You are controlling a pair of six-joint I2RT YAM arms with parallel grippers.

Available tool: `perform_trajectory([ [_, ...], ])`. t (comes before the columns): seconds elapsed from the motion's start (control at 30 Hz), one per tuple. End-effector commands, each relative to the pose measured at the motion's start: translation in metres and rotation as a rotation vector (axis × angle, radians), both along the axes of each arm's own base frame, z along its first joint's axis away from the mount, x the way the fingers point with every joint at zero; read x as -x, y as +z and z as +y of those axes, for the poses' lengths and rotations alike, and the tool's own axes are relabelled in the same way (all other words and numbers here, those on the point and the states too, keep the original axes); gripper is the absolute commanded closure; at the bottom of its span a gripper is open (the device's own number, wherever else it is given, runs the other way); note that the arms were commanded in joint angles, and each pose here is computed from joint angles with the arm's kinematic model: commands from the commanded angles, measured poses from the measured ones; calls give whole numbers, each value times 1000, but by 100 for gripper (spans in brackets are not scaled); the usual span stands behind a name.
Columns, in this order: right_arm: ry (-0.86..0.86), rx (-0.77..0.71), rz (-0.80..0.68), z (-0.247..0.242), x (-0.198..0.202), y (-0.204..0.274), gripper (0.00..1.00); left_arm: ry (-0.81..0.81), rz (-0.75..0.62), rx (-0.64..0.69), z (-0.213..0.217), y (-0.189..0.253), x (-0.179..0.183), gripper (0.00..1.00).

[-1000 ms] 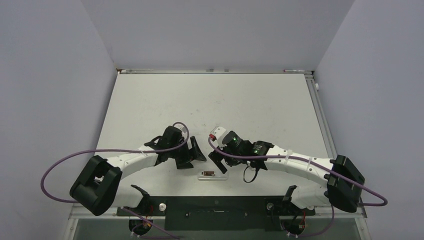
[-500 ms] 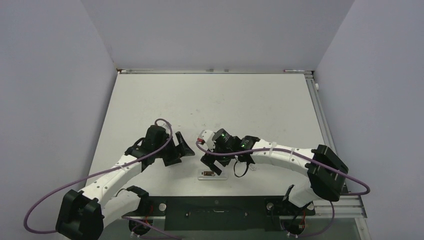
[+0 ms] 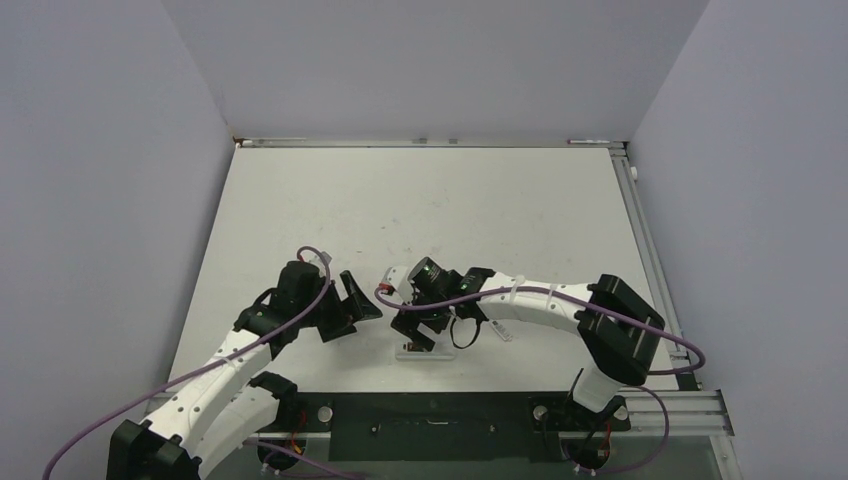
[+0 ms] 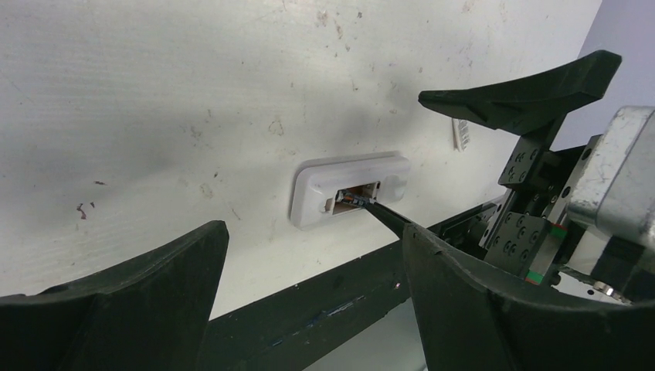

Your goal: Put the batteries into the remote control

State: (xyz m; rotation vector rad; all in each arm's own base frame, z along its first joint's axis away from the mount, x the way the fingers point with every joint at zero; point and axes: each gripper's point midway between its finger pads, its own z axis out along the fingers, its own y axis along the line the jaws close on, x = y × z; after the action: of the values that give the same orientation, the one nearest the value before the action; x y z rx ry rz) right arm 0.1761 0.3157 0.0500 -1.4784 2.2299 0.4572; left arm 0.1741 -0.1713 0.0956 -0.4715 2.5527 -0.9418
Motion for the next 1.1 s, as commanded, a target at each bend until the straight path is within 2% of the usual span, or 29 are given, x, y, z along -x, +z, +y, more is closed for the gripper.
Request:
perform_trajectory([
  [0.0, 38, -48, -29, 21, -5, 12, 10, -6, 23, 20, 0, -2, 7, 20],
  [0.63, 30, -37, -59, 29, -15, 6, 10, -13, 24, 23, 2, -5, 10, 20],
  [1.07, 38, 30, -61, 18, -11, -11, 11, -12, 26, 26, 2, -6, 10, 20],
])
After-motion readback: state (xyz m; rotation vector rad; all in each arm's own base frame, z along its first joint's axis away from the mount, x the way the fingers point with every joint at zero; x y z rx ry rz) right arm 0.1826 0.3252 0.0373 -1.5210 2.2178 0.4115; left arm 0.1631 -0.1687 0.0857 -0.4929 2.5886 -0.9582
